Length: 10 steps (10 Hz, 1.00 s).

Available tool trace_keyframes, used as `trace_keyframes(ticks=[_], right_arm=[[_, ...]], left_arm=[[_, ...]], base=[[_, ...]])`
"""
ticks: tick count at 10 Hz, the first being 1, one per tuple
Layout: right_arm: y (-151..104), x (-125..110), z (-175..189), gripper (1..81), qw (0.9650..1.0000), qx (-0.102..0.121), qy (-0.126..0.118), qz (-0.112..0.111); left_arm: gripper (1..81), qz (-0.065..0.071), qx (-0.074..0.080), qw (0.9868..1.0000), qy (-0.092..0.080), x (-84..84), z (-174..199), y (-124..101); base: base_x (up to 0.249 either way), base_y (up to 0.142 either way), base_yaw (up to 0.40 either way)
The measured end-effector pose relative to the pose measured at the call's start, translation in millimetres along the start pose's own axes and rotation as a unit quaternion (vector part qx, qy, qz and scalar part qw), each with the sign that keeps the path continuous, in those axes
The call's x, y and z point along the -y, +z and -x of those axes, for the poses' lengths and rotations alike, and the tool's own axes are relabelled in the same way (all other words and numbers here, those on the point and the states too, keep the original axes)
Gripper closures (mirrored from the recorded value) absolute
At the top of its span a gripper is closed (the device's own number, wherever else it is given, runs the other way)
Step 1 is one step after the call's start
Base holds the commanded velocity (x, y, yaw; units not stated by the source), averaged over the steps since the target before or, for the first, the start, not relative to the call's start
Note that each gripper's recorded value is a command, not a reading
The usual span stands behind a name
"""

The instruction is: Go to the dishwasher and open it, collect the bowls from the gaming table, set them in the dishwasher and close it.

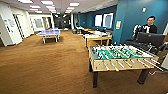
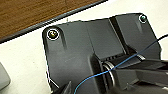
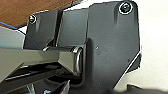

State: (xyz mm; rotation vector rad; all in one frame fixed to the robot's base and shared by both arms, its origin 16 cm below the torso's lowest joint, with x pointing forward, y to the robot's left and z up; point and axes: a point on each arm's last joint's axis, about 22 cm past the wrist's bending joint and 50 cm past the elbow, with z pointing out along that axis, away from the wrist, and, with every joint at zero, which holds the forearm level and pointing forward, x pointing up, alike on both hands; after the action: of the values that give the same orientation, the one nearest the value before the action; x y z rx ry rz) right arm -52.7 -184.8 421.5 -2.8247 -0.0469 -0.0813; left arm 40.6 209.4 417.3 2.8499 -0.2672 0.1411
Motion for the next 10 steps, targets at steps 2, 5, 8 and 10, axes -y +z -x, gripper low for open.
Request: trace_keyframes(ticks=[2, 5, 8, 10], right_arm=[[-0.1, -0.6, -0.8, 1.0, 1.0, -0.001, 0.0, 0.0], [0.2, -0.8, -4.2, 1.0, 1.0, -0.003, -0.001, 0.0], [-0.1, -0.5, 0.5, 1.0, 1.0, 0.0, 0.0, 0.0], [0.0, 0.0, 0.4, 1.0, 1.0, 0.0, 0.0, 0.0]], left_arm=[[1.0, -0.002, 0.001, 1.0, 0.0, 0.9, 0.3, 0.1], [1.0, -0.011, 0.005, 0.9999, 0.0, 4.5, 4.4, 0.4], [1.0, -0.013, 0.0, 0.9999, -0.001, 6.4, -1.8, 0.6], [1.0, -0.013, 0.0, 0.9999, -0.001, 6.0, -1.5, 0.7]], base=[[0.0, 0.0, 0.217], [0.0, 0.0, -0.075], [0.021, -0.086, 0.0], [0.0, 0.0, 0.0]])
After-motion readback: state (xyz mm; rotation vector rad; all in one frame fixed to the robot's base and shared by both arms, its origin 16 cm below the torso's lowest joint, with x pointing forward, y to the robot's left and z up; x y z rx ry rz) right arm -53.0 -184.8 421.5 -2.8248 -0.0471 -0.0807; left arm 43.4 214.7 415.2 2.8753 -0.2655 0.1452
